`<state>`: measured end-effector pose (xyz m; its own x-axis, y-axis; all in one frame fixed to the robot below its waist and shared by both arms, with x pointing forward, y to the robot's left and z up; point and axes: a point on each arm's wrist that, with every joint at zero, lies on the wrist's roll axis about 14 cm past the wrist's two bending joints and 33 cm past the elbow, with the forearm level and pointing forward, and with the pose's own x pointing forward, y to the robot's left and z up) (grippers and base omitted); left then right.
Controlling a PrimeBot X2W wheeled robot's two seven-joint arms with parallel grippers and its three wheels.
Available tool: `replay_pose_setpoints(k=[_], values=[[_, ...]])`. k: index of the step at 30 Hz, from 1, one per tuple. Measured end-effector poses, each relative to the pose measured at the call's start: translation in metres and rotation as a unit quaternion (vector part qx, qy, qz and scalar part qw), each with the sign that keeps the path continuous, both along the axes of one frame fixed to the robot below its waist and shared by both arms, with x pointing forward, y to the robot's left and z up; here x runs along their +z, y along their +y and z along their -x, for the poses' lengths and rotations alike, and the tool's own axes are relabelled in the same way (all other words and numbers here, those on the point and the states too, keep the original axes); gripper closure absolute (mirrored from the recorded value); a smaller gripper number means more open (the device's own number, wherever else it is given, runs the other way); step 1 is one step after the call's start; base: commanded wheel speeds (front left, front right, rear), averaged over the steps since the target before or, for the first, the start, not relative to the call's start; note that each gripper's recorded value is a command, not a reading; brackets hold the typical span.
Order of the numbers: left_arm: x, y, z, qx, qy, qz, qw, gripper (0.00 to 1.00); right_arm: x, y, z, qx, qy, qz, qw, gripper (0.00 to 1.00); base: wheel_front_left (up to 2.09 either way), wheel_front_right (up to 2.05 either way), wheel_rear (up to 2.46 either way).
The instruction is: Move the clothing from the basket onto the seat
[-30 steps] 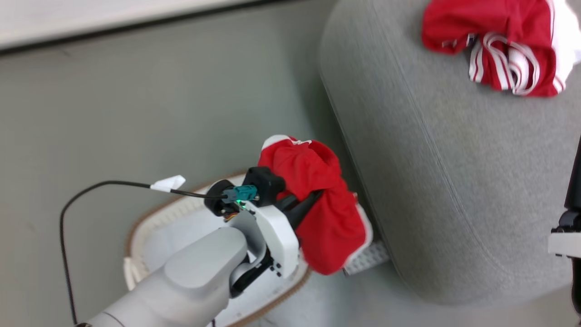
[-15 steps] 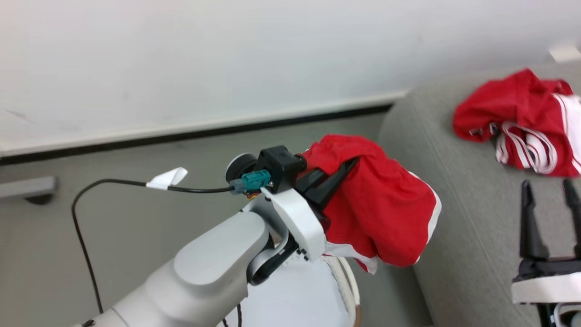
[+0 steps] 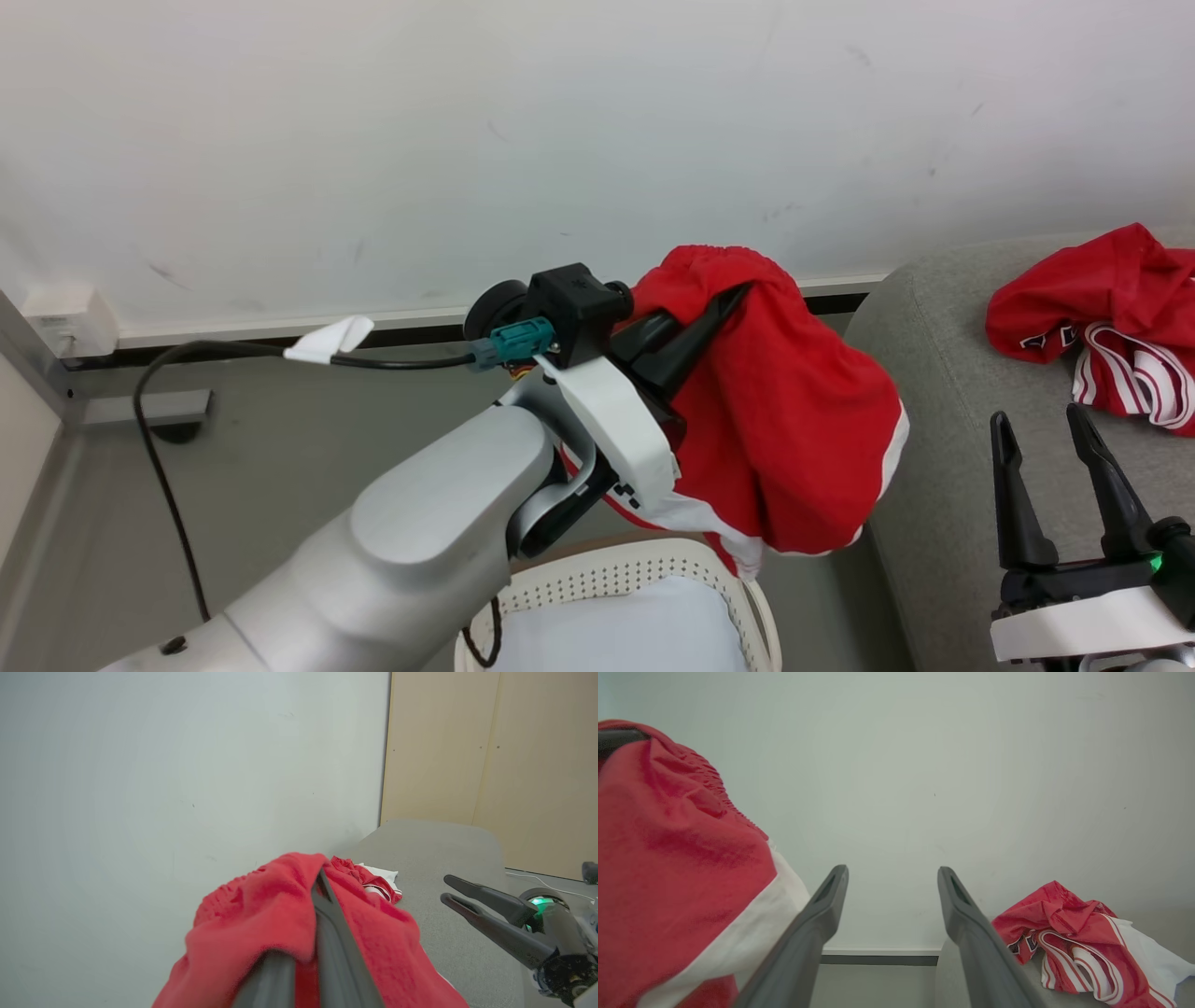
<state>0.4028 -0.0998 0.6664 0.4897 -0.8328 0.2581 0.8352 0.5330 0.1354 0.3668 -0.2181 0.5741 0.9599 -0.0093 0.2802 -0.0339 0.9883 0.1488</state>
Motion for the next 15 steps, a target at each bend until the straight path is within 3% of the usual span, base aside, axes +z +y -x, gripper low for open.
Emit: replay_pose_setpoints(k=[11,15], values=[[-0.005,0.009,-0.008,0.017,0.011,0.000,1.000,1.00,-0.002,0.039,0.015,0.098,0.007,0.028,0.995,0.00,0.00,0.00,0.00],[-0.005,0.010,-0.008,0.019,0.012,0.000,1.000,1.00,-0.014,0.074,0.029,0.171,0.025,0.045,0.984,0.00,0.00,0.00,0.00]])
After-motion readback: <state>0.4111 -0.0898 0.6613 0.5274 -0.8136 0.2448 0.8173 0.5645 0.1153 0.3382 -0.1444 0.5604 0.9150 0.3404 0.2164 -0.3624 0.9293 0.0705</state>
